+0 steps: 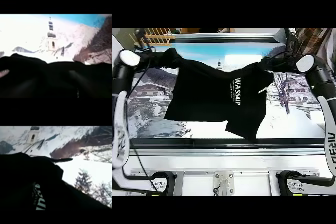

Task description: Fold the clothes and pants, and hang the long-sleeved shirts on hangers.

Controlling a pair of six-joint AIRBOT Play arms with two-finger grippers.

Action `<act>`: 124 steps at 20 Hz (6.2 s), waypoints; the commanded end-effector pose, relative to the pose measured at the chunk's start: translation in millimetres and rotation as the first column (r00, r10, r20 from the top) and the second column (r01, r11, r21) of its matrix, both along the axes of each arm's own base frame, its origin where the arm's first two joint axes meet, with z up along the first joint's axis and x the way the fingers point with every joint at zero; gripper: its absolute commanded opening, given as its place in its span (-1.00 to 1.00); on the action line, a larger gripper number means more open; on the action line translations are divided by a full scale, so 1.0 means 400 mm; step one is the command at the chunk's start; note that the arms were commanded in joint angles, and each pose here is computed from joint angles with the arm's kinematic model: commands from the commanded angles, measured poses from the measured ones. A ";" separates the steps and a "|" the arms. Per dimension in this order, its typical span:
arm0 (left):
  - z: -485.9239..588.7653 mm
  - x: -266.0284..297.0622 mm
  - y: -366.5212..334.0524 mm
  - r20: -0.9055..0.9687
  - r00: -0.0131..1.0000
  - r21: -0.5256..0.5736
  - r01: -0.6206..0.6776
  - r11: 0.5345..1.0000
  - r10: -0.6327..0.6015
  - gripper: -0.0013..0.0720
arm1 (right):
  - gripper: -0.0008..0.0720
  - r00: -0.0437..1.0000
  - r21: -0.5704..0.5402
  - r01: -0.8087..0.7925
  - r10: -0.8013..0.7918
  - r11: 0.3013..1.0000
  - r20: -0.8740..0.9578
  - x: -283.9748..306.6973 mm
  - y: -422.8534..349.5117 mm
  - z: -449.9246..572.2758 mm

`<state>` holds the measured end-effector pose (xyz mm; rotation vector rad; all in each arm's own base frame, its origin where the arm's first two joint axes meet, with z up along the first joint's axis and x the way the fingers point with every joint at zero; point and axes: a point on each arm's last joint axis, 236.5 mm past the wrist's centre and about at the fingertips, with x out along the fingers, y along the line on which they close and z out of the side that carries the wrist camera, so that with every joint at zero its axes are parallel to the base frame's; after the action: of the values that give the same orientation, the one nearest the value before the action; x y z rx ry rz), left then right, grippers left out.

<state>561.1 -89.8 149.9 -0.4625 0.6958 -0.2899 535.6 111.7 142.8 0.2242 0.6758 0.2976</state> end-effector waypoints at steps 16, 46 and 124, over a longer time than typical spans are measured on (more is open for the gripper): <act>-0.578 -0.571 0.470 -0.645 0.587 0.052 -0.605 0.795 0.489 0.67 | 0.60 0.999 0.080 -0.038 0.036 0.996 0.026 -0.391 -0.036 0.158; -0.465 -0.391 0.347 -0.440 0.810 0.045 -0.411 0.911 0.387 -0.94 | 0.87 0.754 0.087 0.409 -0.283 0.908 -0.593 -0.459 -0.310 -0.430; -0.423 -0.134 0.268 -0.461 0.869 0.031 -0.187 0.982 0.180 -0.95 | -0.95 0.890 -0.112 0.098 -0.138 0.989 -0.436 -0.162 -0.215 -0.367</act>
<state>524.3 20.4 -3.3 -0.6200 1.0502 0.0038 493.8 31.2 11.4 0.2795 1.0701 0.1192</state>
